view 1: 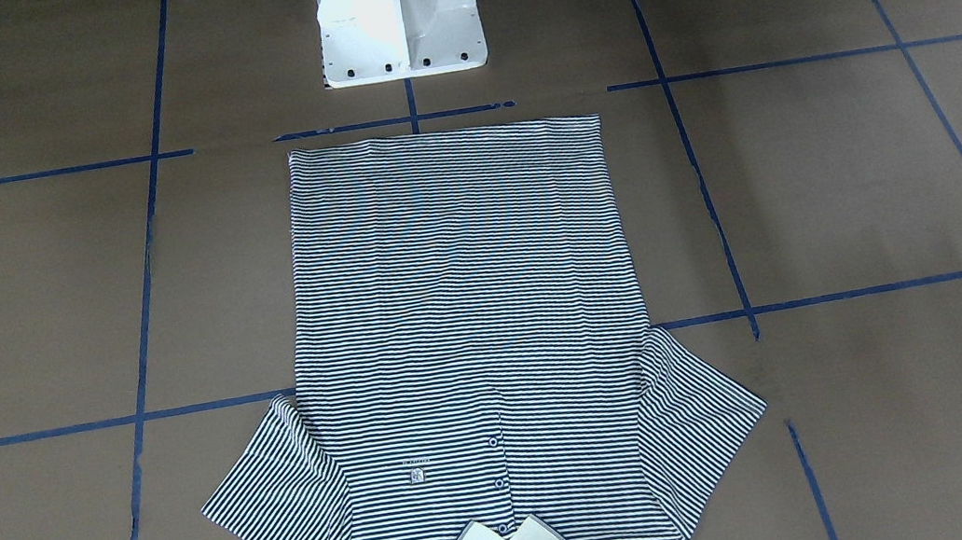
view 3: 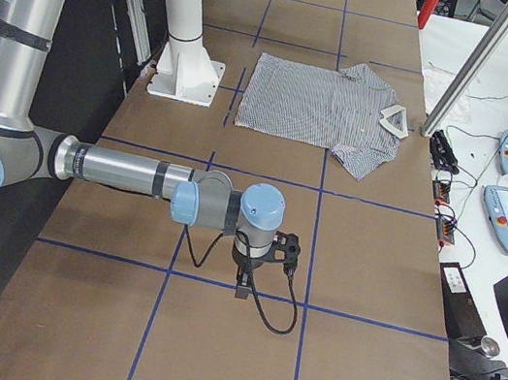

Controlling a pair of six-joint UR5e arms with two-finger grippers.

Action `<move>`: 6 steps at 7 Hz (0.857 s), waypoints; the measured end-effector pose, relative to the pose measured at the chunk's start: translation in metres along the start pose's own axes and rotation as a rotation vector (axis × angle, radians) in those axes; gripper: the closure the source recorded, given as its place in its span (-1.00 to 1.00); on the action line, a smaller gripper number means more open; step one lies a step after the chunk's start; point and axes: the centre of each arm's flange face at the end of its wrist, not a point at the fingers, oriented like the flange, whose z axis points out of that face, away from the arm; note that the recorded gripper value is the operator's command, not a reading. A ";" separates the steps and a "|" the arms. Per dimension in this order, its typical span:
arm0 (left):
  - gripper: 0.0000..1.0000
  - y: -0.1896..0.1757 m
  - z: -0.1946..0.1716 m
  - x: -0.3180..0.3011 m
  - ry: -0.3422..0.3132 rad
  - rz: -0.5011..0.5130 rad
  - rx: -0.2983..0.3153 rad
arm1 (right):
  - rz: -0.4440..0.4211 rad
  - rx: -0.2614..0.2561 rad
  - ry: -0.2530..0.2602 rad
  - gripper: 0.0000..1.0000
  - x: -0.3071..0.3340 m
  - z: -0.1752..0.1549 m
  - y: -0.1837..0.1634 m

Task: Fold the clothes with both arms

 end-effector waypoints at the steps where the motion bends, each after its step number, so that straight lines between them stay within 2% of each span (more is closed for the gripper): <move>1: -1.00 -0.001 0.000 0.001 0.000 0.004 0.001 | -0.007 0.007 0.000 -1.00 -0.001 -0.001 -0.001; 2: -1.00 -0.003 -0.001 0.003 0.000 0.014 0.007 | -0.026 0.030 -0.001 -1.00 -0.003 -0.003 -0.004; 3: -1.00 -0.004 -0.001 0.004 -0.002 0.026 0.016 | -0.071 0.080 -0.001 -1.00 -0.007 -0.007 -0.009; 5: -1.00 -0.011 0.001 0.012 -0.006 0.079 0.047 | -0.210 0.239 0.007 -1.00 -0.022 -0.024 -0.027; 6: -1.00 -0.024 -0.008 0.023 -0.015 0.153 0.115 | -0.251 0.295 0.006 -1.00 -0.028 -0.031 -0.047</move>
